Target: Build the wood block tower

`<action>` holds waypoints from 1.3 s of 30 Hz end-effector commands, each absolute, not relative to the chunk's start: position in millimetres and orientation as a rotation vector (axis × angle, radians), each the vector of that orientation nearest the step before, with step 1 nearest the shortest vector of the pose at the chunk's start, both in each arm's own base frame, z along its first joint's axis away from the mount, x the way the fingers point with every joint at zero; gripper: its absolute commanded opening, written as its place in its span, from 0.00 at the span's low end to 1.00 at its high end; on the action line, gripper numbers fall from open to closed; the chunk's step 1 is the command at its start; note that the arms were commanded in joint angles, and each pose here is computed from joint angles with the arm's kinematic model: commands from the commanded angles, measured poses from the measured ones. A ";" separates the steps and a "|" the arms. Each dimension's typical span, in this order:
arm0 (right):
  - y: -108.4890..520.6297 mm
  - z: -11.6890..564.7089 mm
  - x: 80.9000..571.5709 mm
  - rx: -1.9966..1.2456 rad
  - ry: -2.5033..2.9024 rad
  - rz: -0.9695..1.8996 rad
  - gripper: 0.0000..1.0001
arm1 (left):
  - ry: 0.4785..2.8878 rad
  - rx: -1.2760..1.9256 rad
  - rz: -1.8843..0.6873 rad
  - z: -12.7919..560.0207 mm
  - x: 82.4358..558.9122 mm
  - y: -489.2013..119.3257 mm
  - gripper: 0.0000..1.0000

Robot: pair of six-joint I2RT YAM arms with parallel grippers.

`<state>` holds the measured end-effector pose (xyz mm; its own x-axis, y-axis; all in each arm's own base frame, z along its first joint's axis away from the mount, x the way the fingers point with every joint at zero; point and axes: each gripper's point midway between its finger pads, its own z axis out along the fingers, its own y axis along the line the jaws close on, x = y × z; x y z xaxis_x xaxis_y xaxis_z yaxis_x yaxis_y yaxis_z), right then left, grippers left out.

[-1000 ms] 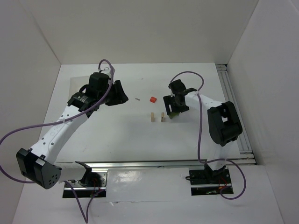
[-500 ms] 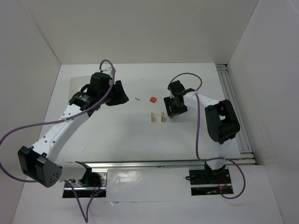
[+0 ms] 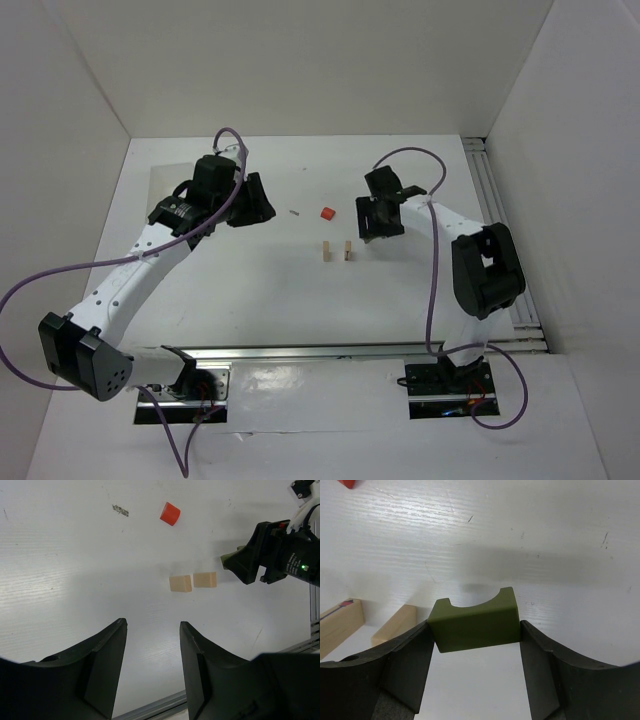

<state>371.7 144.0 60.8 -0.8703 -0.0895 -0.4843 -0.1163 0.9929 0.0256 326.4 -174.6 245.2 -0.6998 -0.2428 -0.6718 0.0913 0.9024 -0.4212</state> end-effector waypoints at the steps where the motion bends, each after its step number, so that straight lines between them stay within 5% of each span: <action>1: 137.7 90.3 379.1 0.019 2.578 0.084 0.47 | 2.233 -0.077 -0.581 262.5 329.6 -179.3 0.59; 10: 122.7 59.9 379.0 0.329 2.561 0.018 0.47 | 2.244 -0.058 -0.576 257.0 325.0 -180.4 0.59; 25: 125.0 23.5 390.6 0.403 2.594 -0.026 0.47 | 2.252 -0.048 -0.567 254.5 321.5 -178.4 0.59; 33: 125.5 25.6 394.7 0.290 2.605 -0.036 0.77 | 2.271 -0.049 -0.560 248.1 323.8 -179.4 0.59; 39: 121.0 29.9 394.8 0.225 2.615 -0.076 0.80 | 2.263 -0.044 -0.573 252.1 323.9 -181.2 0.59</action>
